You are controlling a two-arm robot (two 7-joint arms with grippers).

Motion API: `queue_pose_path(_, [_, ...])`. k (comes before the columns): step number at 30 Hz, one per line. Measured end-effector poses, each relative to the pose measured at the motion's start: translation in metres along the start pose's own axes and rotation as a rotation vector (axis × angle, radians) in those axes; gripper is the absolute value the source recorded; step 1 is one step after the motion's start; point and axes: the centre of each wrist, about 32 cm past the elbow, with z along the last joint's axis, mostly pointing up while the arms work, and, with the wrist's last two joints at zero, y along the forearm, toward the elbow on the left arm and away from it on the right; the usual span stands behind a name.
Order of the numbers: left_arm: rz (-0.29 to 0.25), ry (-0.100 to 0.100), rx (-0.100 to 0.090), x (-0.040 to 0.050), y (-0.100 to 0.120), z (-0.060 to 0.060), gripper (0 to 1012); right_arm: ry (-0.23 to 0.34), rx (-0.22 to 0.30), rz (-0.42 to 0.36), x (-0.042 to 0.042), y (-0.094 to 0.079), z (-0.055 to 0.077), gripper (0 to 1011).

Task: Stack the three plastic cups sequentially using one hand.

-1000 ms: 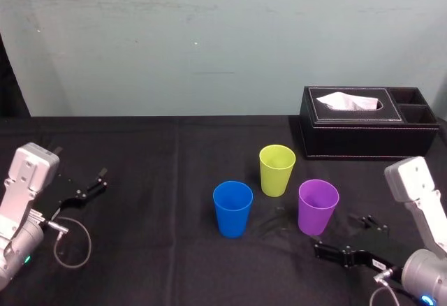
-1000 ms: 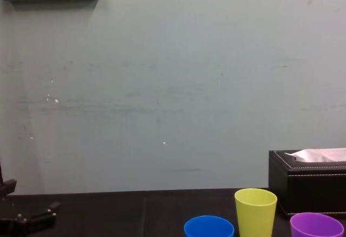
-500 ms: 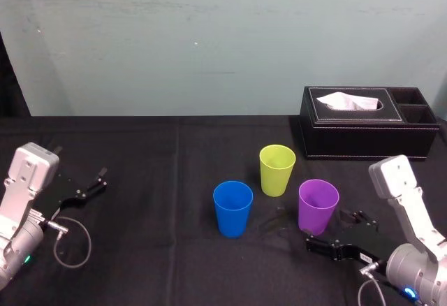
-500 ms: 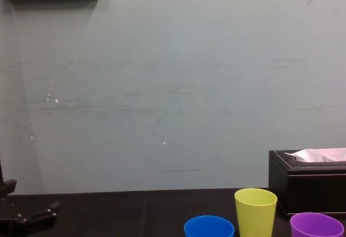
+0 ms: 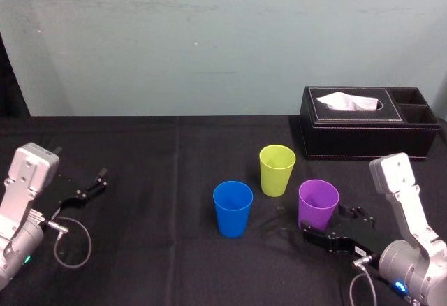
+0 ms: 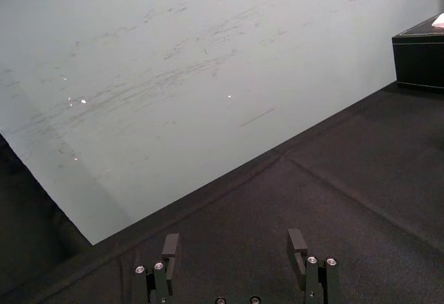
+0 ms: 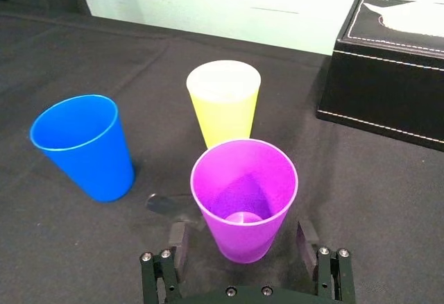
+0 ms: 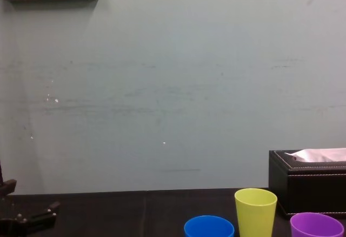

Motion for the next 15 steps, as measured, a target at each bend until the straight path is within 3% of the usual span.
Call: queue_pose_path(15, [0.000, 0.000, 0.000, 0.0000, 0.000, 0.000, 1000, -0.001, 0.004, -0.010, -0.0013, 0.014, -0.002, 1003])
